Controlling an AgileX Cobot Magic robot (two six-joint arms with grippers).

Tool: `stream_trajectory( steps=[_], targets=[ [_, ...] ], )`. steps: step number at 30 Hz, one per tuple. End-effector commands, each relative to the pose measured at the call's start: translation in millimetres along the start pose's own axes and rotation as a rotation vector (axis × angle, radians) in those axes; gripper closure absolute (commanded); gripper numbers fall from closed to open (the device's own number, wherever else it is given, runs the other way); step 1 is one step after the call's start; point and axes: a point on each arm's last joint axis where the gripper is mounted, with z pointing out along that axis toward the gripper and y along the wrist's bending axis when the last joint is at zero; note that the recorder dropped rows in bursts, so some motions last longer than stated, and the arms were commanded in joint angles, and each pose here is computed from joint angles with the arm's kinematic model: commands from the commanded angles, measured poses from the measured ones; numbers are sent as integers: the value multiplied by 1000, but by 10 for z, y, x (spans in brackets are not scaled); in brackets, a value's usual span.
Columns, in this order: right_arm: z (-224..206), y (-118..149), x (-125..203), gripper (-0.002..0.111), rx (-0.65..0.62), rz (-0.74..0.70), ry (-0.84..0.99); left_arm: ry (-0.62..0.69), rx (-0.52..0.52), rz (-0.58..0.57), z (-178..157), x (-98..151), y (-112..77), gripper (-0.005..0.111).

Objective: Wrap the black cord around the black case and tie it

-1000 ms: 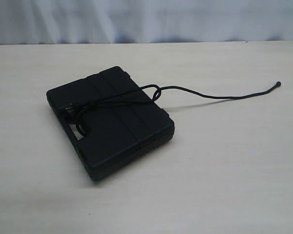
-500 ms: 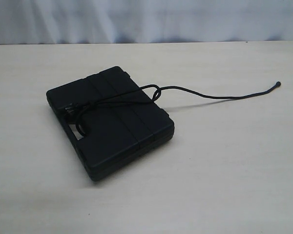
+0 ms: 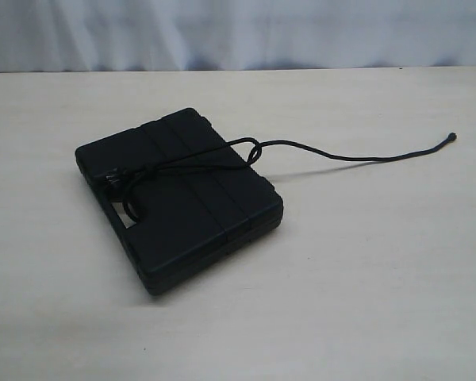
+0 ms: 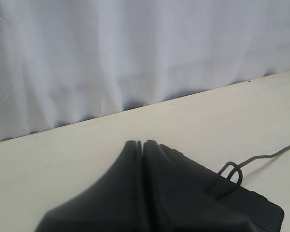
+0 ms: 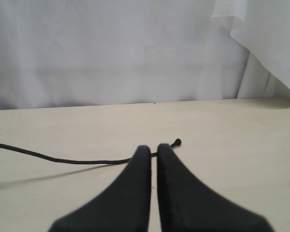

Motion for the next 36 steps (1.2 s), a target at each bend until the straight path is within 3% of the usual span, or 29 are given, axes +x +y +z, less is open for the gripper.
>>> stream_trajectory(
  steps=[1, 17, 23, 26, 29, 36],
  targets=[
    [-2, 1, 9, 104, 0, 0, 2, -5, -5, -14, -1, 4, 7, 107],
    [-2, 1, 8, 104, 0, 0, 0, -5, -5, -14, -1, 4, 7, 107],
    [-2, 1, 8, 104, 0, 0, 0, -2, -58, 118, -29, 8, 46, 107],
    [-2, 1, 8, 104, 0, 0, 0, -77, -108, 173, -159, 30, 41, 107],
    [-2, 1, 8, 104, 0, 0, 0, -178, -190, 166, -249, 126, 72, 107],
    [-2, 1, 8, 104, 0, 0, 0, -249, -289, 242, -375, 441, 87, 107]
  ],
)
